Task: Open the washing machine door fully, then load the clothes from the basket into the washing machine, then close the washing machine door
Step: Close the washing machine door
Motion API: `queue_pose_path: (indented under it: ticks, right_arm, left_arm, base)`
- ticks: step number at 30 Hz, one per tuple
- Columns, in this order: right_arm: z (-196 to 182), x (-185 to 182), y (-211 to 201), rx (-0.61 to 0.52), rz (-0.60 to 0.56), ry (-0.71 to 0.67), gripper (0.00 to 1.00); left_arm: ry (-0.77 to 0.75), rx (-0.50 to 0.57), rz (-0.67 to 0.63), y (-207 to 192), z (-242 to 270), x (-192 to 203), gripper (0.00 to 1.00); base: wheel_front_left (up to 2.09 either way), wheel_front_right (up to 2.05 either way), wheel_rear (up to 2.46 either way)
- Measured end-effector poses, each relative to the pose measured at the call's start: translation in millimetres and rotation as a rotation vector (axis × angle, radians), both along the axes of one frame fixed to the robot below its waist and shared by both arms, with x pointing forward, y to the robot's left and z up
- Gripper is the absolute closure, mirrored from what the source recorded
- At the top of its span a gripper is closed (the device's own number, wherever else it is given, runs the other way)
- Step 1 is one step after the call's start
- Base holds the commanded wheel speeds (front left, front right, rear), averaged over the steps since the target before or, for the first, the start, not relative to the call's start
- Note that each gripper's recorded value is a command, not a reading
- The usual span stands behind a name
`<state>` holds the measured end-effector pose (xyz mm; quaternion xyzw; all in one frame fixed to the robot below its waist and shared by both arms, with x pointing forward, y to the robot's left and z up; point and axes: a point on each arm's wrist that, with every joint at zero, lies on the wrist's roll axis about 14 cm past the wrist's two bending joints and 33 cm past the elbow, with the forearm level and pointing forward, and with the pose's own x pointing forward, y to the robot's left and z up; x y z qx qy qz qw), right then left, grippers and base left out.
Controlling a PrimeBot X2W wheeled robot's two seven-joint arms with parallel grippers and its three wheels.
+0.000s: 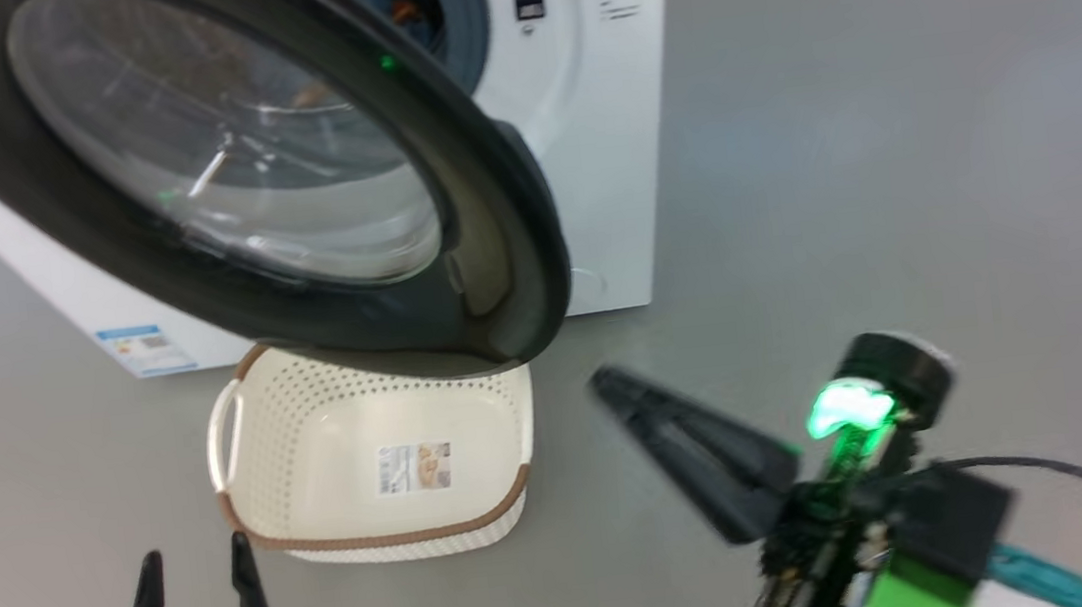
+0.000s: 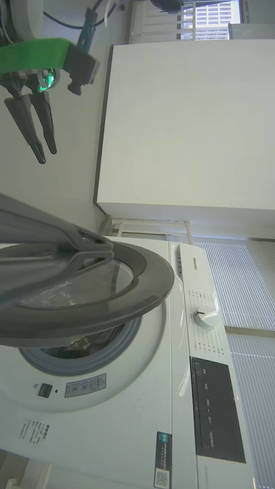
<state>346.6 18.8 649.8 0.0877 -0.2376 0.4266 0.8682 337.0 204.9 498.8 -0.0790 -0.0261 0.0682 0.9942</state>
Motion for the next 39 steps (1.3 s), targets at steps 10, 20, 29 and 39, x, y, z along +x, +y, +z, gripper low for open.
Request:
queue_pose_path:
  ticks: [10, 20, 29, 39]
  right_arm:
    - [-68.2, 1.6, 61.4, -0.174, 0.247, 0.132, 1.00]
    - [-116.3, 36.7, 83.7, -0.262, 0.308, 0.199, 1.00]
    - [-147.6, 107.0, 84.1, -0.229, 0.217, 0.284, 1.00]
    - [-162.8, 174.0, 70.9, -0.115, 0.065, 0.355, 1.00]
  left_arm:
    - [-0.026, -0.028, 0.017, -1.2, 8.9, 3.2, 0.00]
    - [-0.014, -0.059, 0.027, -4.4, 6.3, 20.1, 0.00]
    - [0.005, -0.076, 0.044, -2.5, -0.9, 42.0, 0.00]
    - [0.064, -0.082, 0.065, 2.3, -21.6, 51.8, 0.00]
  base:
    - [0.00, 0.00, 0.00]
    - [0.00, 0.00, 0.00]
    - [0.00, 0.00, 0.00]
    - [0.00, 0.00, 0.00]
